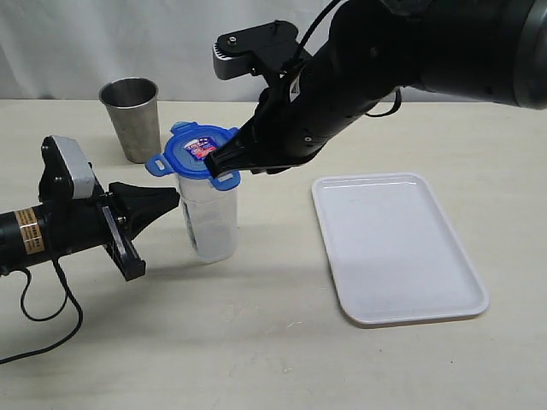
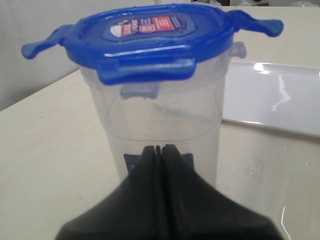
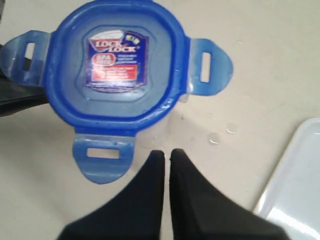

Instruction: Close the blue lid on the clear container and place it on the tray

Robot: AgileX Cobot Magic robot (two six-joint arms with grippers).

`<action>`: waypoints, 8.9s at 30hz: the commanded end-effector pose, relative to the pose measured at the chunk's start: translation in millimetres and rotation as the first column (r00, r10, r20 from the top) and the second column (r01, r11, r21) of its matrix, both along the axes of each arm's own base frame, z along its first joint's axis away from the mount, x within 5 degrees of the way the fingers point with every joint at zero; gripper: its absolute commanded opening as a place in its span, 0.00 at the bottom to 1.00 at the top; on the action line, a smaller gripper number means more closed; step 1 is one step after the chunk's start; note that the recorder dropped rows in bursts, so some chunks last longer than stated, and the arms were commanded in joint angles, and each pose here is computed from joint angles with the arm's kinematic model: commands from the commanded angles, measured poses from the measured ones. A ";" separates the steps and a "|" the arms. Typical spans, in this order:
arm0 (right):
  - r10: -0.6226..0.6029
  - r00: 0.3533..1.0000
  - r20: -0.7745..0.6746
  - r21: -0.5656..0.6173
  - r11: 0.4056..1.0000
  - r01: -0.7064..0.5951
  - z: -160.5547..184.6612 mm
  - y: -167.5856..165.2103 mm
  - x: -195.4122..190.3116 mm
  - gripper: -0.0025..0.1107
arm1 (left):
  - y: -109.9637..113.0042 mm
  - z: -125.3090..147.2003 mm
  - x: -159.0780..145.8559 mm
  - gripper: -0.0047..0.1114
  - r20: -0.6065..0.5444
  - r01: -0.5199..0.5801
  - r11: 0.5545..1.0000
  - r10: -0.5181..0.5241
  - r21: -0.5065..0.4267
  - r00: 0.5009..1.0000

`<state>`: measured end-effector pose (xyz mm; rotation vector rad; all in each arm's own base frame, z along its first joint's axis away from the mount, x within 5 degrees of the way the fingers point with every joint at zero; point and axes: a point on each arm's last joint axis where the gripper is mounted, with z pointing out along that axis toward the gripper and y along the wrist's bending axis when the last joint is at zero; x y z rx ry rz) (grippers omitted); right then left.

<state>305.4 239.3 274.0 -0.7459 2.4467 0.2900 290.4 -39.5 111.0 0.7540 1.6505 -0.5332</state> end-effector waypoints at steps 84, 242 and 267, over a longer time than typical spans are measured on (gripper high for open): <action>0.131 0.990 -0.054 0.053 0.990 -0.128 -10.4 39.5 31.7 0.30 | -2.1 0.5 0.2 0.69 0.027 0.027 1.000 -0.028 0.014 0.999; 0.801 0.588 0.115 -0.449 0.570 -0.688 36.2 55.8 -35.3 0.45 | -38.1 1.4 51.2 0.04 -0.010 0.220 0.971 -0.222 -0.089 0.975; 0.800 0.592 0.097 -0.527 0.545 -0.652 26.5 54.7 -20.1 0.40 | -37.9 1.4 51.3 0.04 -0.010 0.219 0.972 -0.221 -0.089 0.975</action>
